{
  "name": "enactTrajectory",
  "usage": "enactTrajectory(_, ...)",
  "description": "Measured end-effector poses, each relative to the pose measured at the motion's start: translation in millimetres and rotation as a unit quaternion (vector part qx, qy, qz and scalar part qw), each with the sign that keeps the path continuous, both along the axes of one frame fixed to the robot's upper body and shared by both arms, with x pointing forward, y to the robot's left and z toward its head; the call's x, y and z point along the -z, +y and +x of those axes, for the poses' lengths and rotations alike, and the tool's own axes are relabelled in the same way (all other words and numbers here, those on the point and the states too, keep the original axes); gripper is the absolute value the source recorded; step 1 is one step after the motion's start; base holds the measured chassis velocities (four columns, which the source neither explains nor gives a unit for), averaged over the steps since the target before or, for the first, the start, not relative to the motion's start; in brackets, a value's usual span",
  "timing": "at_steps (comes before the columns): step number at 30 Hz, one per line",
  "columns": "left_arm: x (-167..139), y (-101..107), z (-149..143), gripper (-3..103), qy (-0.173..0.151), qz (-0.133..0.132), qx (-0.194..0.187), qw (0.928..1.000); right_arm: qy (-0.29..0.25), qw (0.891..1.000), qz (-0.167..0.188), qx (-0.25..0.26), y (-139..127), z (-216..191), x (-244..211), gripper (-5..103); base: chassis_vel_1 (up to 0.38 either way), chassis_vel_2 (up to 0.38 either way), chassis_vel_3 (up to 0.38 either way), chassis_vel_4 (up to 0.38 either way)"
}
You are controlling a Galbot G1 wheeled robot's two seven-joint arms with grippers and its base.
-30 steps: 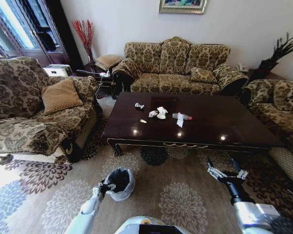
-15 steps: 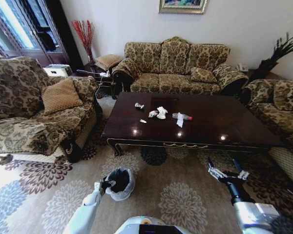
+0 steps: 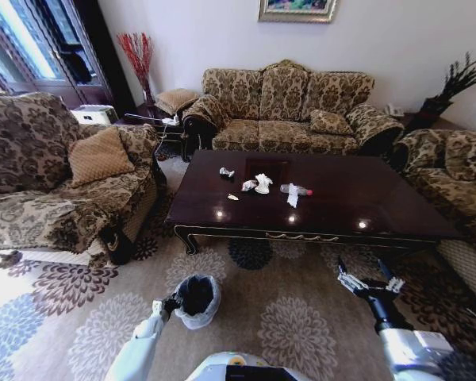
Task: Move to the front of the table and place the trash on the table into the trash bin.
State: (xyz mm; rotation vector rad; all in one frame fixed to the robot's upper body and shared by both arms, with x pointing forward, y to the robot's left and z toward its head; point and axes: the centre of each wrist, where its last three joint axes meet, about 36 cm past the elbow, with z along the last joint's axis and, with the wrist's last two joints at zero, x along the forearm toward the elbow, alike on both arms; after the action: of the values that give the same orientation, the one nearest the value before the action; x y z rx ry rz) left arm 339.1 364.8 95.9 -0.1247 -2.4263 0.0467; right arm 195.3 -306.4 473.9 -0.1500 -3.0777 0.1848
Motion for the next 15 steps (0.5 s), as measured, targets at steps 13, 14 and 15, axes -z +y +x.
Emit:
enactTrajectory(13, -14, 8, -10, 3, -0.04, 0.005, -0.015, 0.9991, -0.002, 1.0, 0.0, -0.008, 5, 4, -3, 100, 0.0, 0.0, 0.0, 0.0)
enactTrajectory(14, -23, 10, -14, 3, -0.052, 0.0, -0.019, 0.9985, -0.002, 1.0, 0.0, -0.01, 5, 5, -4, 100, 0.0, 0.0, 0.0, 0.0)
enactTrajectory(15, -36, 10, -14, 3, -0.07, -0.006, -0.025, 0.9972, -0.002, 1.0, 0.0, -0.012, 5, 7, -5, 100, 0.0, 0.0, 0.0, 0.0)
